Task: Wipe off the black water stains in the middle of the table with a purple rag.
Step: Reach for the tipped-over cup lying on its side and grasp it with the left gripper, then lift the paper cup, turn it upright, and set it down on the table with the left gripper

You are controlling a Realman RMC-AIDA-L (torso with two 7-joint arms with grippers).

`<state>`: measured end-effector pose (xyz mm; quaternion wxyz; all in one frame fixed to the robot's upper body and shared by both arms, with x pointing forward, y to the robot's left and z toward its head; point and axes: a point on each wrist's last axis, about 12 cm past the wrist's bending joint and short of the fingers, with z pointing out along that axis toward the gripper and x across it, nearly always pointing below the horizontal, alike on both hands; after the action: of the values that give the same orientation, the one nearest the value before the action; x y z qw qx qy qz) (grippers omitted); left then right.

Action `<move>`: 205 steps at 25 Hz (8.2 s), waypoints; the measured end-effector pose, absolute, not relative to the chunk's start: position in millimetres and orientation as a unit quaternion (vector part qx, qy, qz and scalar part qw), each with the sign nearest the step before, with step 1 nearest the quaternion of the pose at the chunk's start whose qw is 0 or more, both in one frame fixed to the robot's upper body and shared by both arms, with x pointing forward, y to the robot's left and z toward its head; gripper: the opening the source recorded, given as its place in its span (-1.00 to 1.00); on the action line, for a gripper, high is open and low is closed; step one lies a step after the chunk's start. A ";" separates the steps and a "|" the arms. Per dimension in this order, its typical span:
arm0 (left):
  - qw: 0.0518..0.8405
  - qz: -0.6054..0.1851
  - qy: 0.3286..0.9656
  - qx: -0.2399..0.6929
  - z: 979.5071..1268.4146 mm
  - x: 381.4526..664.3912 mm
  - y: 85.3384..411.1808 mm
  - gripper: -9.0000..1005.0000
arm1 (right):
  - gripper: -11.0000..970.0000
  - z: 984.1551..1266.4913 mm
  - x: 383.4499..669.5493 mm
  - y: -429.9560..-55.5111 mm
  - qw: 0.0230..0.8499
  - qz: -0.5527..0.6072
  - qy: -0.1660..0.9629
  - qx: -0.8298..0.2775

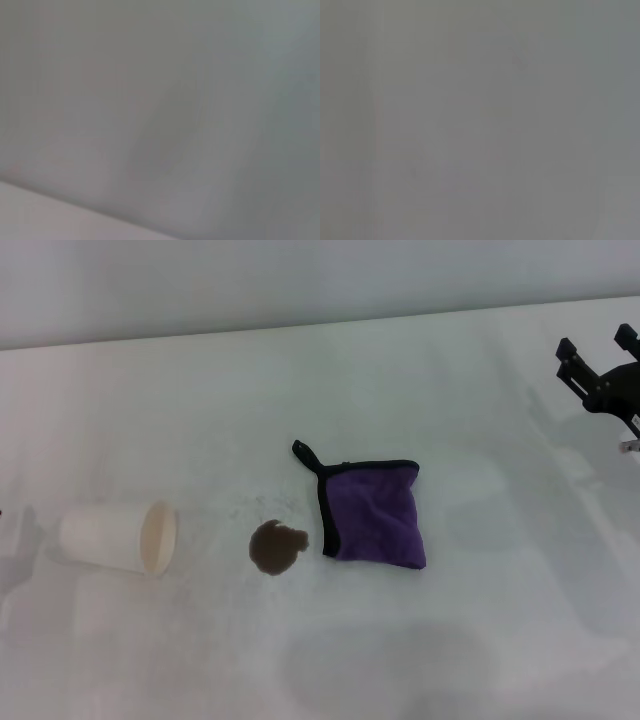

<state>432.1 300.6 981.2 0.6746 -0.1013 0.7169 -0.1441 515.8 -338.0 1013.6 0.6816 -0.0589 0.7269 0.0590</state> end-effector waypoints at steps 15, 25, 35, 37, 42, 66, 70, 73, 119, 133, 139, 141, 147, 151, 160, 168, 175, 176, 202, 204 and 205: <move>0.685 -0.151 0.707 -0.091 986.6 438.3 300.7 0.75 | 0.70 1005.9 504.7 -339.2 0.667 0.069 0.739 -0.058; 0.714 -0.237 0.656 -0.067 1016.3 457.0 330.0 0.75 | 0.70 1005.0 504.2 -337.9 0.664 0.081 0.742 -0.049; 0.610 -0.340 0.704 0.132 1087.3 518.9 362.1 0.75 | 0.70 1010.2 510.6 -340.6 0.670 0.091 0.736 -0.028; 0.579 -0.341 0.717 0.185 1106.7 531.5 365.1 0.75 | 0.70 1012.2 513.0 -341.8 0.673 0.089 0.733 -0.029; 0.499 -0.321 0.725 0.349 1147.3 552.5 362.7 0.74 | 0.70 1016.1 515.7 -348.8 0.682 0.090 0.726 0.007; 0.211 -0.153 0.645 0.719 1232.5 593.0 321.6 0.70 | 0.69 1004.8 507.8 -345.4 0.673 0.091 0.726 0.105; 0.184 -0.108 0.625 0.751 1223.4 597.9 305.8 0.70 | 0.69 1000.5 504.3 -341.0 0.666 0.096 0.729 0.122; 0.163 -0.086 0.608 0.772 1213.2 599.9 294.4 0.69 | 0.69 996.9 500.7 -338.3 0.659 0.100 0.734 0.129; 0.120 -0.084 0.567 0.811 1138.8 629.4 233.3 0.62 | 0.68 985.4 491.8 -347.1 0.630 0.078 0.758 0.150; 0.120 -0.090 0.577 0.803 1117.8 625.0 228.7 0.60 | 0.68 984.9 490.4 -348.4 0.629 0.077 0.760 0.148; 0.121 -0.096 0.577 0.802 1115.0 623.5 226.0 0.59 | 0.68 984.8 489.8 -349.2 0.628 0.076 0.760 0.148; 0.121 -0.098 0.577 0.802 1114.5 623.2 225.4 0.59 | 0.68 984.8 489.4 -349.9 0.628 0.075 0.760 0.148; 0.123 -0.102 0.583 0.796 1113.8 622.8 224.1 0.58 | 0.67 984.1 486.2 -353.8 0.629 0.070 0.760 0.149; 0.145 -0.109 0.600 0.779 1115.7 625.3 219.8 0.57 | 0.67 984.0 485.6 -354.5 0.629 0.068 0.760 0.149; 0.303 -0.164 0.656 0.672 1119.5 632.9 211.9 0.41 | 0.67 985.4 487.0 -357.1 0.631 0.065 0.759 0.146; 0.473 -0.225 0.713 0.466 1085.4 608.7 244.7 0.37 | 0.67 986.9 488.3 -357.7 0.633 0.065 0.759 0.135; 0.585 -0.254 0.713 0.291 1045.1 562.8 262.9 0.37 | 0.67 991.4 493.3 -360.8 0.638 0.064 0.760 0.108; 0.595 -0.254 0.711 0.274 1041.3 558.4 261.3 0.37 | 0.67 991.9 493.9 -361.0 0.638 0.064 0.760 0.104; 0.606 -0.150 0.778 0.073 978.0 492.8 249.8 0.42 | 0.66 1002.0 501.4 -363.1 0.632 0.101 0.768 0.015; 0.602 -0.148 0.782 0.072 976.2 491.1 250.5 0.43 | 0.66 1002.1 501.1 -363.4 0.633 0.101 0.768 0.014; 0.601 -0.147 0.783 0.071 975.8 490.7 250.7 0.44 | 0.66 1002.2 501.0 -363.4 0.633 0.101 0.767 0.014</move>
<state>490.7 250.7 975.8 0.6007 0.0714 0.7826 -0.1474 501.0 -363.4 1002.2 0.6330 0.0142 0.7674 0.1011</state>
